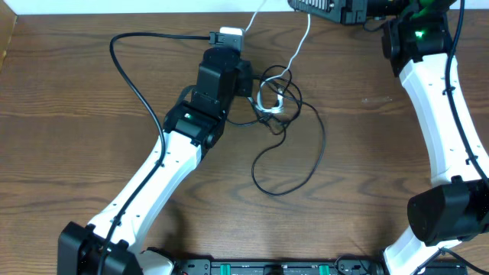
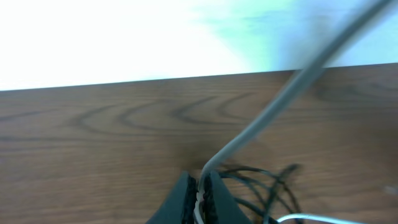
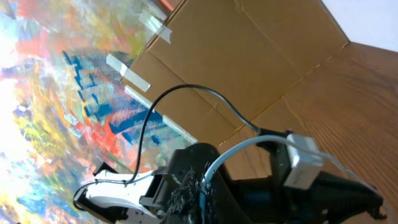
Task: Untangle cables
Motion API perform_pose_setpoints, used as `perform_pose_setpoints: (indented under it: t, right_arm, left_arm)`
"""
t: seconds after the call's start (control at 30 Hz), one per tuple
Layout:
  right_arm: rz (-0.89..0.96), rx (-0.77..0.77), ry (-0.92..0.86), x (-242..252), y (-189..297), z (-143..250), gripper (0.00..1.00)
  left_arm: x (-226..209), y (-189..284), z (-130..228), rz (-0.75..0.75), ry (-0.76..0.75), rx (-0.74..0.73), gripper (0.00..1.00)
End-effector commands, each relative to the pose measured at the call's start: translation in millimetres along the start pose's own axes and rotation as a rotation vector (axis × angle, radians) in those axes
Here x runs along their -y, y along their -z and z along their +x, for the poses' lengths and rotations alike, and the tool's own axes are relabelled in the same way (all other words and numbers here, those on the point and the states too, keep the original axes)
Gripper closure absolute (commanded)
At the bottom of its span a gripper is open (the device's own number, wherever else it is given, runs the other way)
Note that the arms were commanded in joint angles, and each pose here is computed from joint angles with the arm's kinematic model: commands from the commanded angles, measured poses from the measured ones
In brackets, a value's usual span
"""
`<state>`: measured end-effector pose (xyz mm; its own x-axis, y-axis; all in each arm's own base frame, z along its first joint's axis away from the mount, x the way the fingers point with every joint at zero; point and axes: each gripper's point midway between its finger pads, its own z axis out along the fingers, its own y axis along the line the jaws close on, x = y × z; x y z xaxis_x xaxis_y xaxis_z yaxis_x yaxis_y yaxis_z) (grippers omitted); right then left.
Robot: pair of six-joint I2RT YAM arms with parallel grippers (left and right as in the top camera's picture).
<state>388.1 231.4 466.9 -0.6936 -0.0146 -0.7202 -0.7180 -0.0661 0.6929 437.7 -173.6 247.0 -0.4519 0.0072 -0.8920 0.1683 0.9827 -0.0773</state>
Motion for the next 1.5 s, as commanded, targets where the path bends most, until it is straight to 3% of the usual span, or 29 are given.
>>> perform_pose_setpoints:
  t: [0.0,0.1,0.27,0.4,0.73,0.9,0.97,1.07,1.2,1.27,1.33,1.47]
  right_arm:
    - [-0.015,-0.018,0.041,-9,-4,3,0.99]
    - [-0.02,-0.029,0.04,-9,-4,4,0.99]
    - [-0.031,-0.052,0.04,-11,-4,8,0.99]
    - [-0.029,-0.048,0.049,-11,-4,8,0.99]
    - [-0.028,-0.046,0.056,-11,-3,7,0.98]
    - [-0.018,-0.026,0.066,-9,-4,4,0.99]
    - [-0.018,-0.024,0.074,-9,-4,4,0.99]
    - [-0.019,-0.028,0.1,-9,-3,4,0.99]
    - [-0.013,-0.024,0.095,-6,-2,4,0.98]
    - [-0.012,-0.023,0.093,-6,0,4,0.98]
    - [-0.013,-0.027,0.092,-5,1,5,0.99]
    - [-0.023,-0.051,0.089,-7,4,9,0.99]
  left_arm:
    - [-18,-5,2,-0.102,-0.019,0.001,0.92]
    - [-45,-2,-3,-0.235,-0.048,0.021,0.92]
    - [-121,24,-15,-0.632,-0.032,0.08,0.92]
    - [-163,49,-19,-0.861,-0.022,0.099,0.92]
    - [-212,100,-18,-1.218,-0.034,0.101,0.92]
    - [-201,96,-18,-1.183,-0.046,0.103,0.92]
    - [-193,83,-16,-1.102,-0.05,0.087,0.92]
    - [-160,45,1,-0.824,-0.079,-0.005,0.92]
    - [-70,-1,40,-0.272,-0.053,-0.164,0.92]
    - [-50,-9,49,-0.172,-0.049,-0.195,0.92]
    - [-61,-11,54,-0.239,-0.065,-0.205,0.92]
    - [-133,19,44,-0.7,-0.148,-0.162,0.92]
